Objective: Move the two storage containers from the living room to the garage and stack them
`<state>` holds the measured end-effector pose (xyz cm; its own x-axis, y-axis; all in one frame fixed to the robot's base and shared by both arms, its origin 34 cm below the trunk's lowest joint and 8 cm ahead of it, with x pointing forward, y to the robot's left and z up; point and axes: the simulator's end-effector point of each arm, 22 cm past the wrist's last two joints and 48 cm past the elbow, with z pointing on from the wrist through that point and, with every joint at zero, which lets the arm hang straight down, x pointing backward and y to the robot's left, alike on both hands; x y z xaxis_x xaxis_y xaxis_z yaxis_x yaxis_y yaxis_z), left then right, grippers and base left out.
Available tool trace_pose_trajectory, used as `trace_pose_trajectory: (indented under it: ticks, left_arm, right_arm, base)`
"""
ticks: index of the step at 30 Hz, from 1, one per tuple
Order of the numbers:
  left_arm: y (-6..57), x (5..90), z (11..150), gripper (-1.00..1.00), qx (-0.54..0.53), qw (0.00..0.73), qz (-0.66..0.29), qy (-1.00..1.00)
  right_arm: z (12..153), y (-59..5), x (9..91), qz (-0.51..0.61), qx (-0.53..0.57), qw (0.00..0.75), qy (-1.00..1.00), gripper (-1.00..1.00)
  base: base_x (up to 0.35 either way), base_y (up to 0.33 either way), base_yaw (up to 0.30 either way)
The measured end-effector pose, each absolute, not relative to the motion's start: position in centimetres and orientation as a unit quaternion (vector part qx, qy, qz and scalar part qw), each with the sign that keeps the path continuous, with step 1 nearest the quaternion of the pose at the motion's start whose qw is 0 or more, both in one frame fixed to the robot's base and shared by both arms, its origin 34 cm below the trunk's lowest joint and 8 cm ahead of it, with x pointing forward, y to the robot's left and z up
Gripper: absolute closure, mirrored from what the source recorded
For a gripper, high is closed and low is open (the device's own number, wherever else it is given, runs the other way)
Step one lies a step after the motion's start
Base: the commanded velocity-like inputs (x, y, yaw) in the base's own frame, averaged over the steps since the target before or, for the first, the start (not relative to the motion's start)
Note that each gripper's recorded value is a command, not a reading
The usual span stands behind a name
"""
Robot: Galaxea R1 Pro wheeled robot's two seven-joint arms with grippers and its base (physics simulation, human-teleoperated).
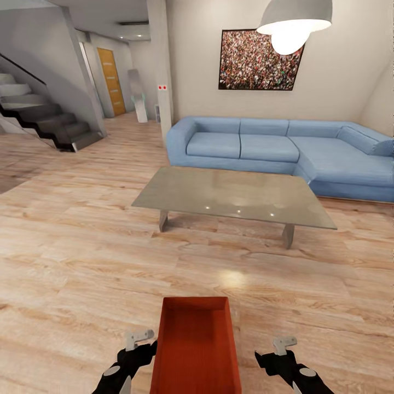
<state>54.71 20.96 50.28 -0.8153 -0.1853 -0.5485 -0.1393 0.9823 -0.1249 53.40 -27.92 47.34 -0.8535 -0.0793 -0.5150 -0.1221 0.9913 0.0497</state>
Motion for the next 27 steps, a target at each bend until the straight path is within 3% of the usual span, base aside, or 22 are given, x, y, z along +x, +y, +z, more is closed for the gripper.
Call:
trace_pose_trajectory:
  ticks: [5, 27]
  left_arm:
    - [20.6, 54.4, 49.2, -1.0, -0.081, 0.286, -0.043, 0.954]
    - [19.6, 52.7, 46.9, -1.0, -0.052, 0.252, -0.044, 0.965]
  right_arm:
    - [46.5, -27.9, 53.3, 0.04, -0.053, 0.266, 0.962, -1.0]
    - [45.6, -22.2, 52.3, 0.145, -0.073, 0.258, 0.952, -1.0]
  base:
    - [-0.165, 0.0, 0.0]
    - [-0.004, 0.0, 0.0]
